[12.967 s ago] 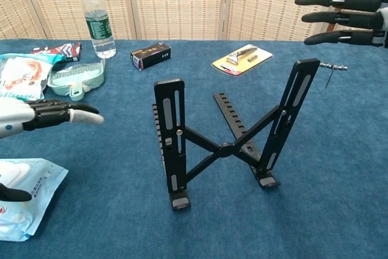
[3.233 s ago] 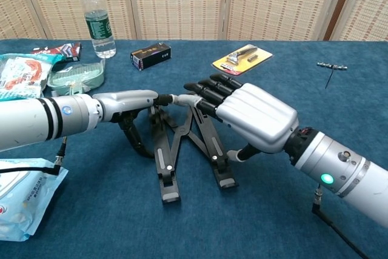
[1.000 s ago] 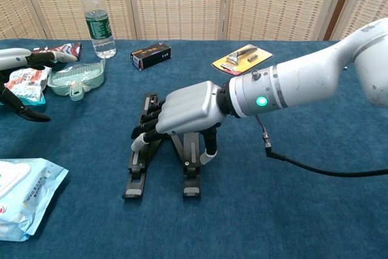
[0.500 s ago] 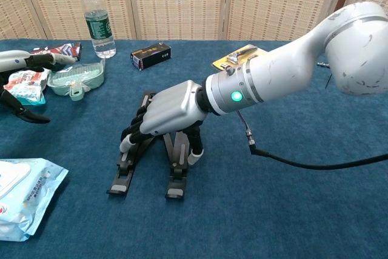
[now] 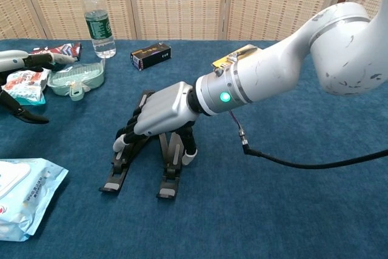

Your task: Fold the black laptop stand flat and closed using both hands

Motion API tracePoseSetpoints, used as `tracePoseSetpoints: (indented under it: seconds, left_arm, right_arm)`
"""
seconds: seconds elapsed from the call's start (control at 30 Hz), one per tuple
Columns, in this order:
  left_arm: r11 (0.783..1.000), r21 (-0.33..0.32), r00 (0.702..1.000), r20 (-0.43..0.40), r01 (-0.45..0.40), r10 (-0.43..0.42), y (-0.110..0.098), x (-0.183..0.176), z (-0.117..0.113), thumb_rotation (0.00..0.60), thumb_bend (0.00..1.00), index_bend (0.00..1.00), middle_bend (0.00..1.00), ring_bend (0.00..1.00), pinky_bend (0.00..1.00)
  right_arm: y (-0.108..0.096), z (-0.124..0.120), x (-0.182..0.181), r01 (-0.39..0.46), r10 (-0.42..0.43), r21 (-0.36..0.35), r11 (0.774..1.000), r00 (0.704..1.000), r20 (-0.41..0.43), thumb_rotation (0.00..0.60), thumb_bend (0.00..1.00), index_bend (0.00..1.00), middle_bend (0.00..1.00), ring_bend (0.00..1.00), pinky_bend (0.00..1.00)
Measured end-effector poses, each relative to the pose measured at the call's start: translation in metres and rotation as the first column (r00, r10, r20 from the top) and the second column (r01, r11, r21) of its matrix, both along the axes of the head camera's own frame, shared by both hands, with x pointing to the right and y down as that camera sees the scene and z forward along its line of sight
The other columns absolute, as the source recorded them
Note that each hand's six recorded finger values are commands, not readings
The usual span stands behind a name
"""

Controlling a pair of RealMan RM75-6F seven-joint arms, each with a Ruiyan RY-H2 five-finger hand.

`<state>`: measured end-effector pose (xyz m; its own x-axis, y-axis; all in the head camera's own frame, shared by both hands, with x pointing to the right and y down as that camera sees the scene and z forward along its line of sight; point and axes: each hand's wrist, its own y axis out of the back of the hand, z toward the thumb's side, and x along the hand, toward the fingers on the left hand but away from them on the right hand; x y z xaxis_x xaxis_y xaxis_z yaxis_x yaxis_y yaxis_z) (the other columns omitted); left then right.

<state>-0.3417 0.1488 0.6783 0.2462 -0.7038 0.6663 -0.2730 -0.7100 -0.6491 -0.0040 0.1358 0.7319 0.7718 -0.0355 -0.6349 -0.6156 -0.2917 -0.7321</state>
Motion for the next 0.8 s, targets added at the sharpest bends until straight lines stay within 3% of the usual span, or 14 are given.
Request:
tracePoseSetpoints:
  seconds: [0.3, 0.8]
  left_arm:
    - [1.000, 0.004, 1.000, -0.006, -0.005, 0.005, -0.0001, 0.0024, -0.0005, 0.600, 0.13, 0.00, 0.00, 0.00, 0.00]
    - [1.000, 0.005, 1.000, -0.009, -0.011, 0.011, 0.0021, 0.0038, -0.0007, 0.600, 0.13, 0.00, 0.00, 0.00, 0.00]
  right_arm:
    - [-0.0048, -0.0003, -0.0037, -0.017, 0.017, 0.003, 1.000, 1.000, 0.018, 0.600, 0.12, 0.00, 0.01, 0.00, 0.00]
    - [-0.0044, 0.0023, -0.0096, -0.024, 0.024, 0.001, 1.000, 0.998, 0.057, 0.600, 0.16, 0.00, 0.31, 0.00, 0.00]
